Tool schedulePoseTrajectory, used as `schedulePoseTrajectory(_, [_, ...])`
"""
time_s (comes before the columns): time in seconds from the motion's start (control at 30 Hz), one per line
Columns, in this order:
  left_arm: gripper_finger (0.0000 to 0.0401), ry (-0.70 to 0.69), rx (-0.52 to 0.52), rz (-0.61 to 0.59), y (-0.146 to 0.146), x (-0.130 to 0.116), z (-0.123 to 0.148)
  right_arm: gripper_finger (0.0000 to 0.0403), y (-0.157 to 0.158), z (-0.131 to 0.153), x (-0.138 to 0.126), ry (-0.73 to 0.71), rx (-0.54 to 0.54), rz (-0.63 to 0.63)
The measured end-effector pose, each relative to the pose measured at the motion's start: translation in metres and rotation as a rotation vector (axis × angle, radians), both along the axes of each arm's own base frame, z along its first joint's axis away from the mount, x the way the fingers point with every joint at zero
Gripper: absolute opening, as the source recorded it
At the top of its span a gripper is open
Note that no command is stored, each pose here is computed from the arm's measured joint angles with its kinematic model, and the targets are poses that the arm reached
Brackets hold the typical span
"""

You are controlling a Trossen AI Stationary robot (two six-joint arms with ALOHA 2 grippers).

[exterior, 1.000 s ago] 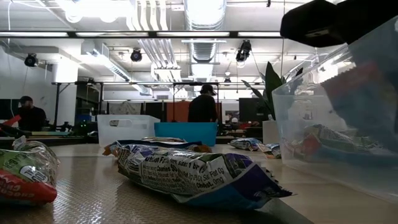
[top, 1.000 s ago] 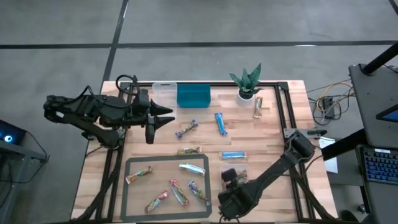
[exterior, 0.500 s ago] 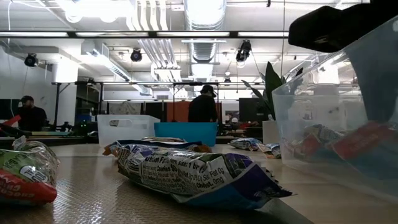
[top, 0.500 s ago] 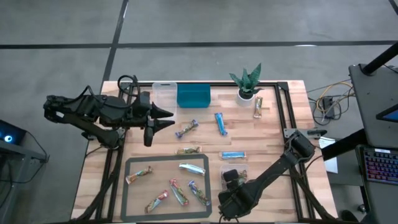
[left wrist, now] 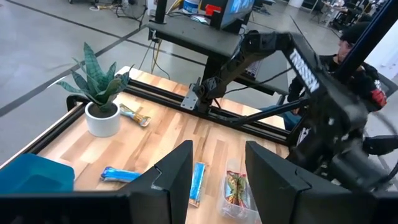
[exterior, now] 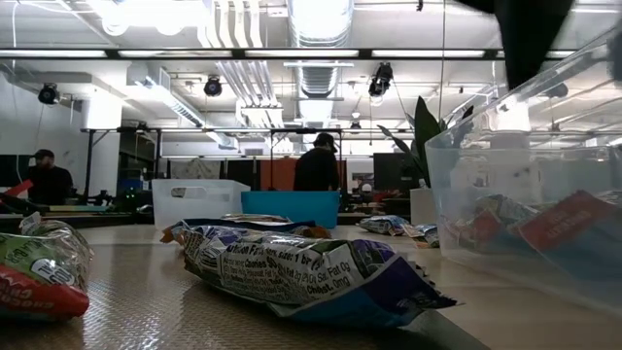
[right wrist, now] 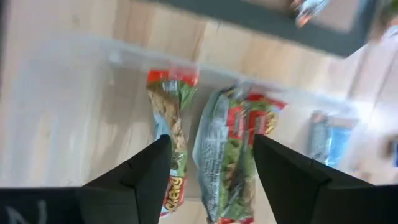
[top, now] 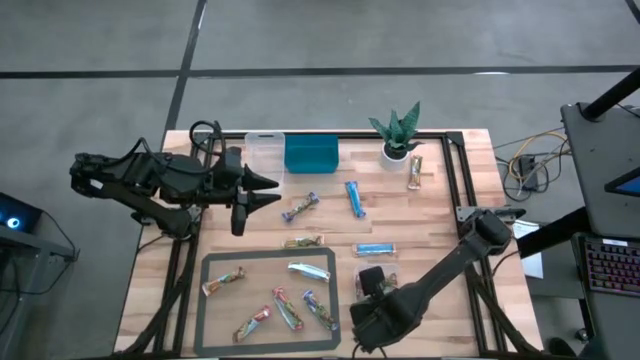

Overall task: Pick and place Granola Bars by type
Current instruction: Put the red granola bar into the bottom transparent bin

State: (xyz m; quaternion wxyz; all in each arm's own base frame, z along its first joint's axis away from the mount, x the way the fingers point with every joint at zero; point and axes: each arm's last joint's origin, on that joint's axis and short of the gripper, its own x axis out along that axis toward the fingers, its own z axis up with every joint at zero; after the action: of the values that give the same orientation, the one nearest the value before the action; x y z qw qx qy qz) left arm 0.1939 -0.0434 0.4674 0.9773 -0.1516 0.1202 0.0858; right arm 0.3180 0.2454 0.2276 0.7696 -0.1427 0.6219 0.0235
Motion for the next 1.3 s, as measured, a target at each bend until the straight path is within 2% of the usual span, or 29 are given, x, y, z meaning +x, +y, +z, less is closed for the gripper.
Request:
schedulePoseTrajectory(0.23, [0.0131,0.001,0.001,-0.001,0.0,0.0,0.0,0.0219,-0.014,0.06,-0.004,-0.227,0.021,-0.07])
schedulePoseTrajectory(0.4, [0.0131,0.001,0.009,-0.003,0.0,0.0,0.0,0.0219,-0.029,0.104,-0.013,-0.482,0.037,-0.177])
schedulePoseTrajectory(0.6, [0.0131,0.001,0.018,-0.003,0.0,0.0,0.0,0.0219,-0.048,0.143,-0.02,-0.695,0.084,-0.269])
schedulePoseTrajectory(0.73, [0.0131,0.001,0.007,-0.021,-0.001,0.0,0.0,0.0219,-0.062,0.157,-0.025,-0.737,0.11,-0.302])
schedulePoseTrajectory(0.83, [0.0131,0.014,0.042,-0.113,-0.005,0.001,-0.001,0.0219,-0.068,0.164,-0.026,-0.758,0.131,-0.31])
schedulePoseTrajectory(1.07, [0.0134,0.041,0.1,-0.302,-0.018,0.01,-0.006,0.0219,-0.07,0.173,-0.028,-0.761,0.178,-0.236])
schedulePoseTrajectory(1.23, [0.016,0.084,0.082,-0.415,-0.029,0.021,-0.014,0.0219,-0.07,0.175,-0.03,-0.741,0.215,-0.214])
schedulePoseTrajectory(1.3, [0.0176,0.116,0.104,-0.457,-0.034,0.026,-0.02,0.0219,-0.07,0.174,-0.03,-0.728,0.225,-0.193])
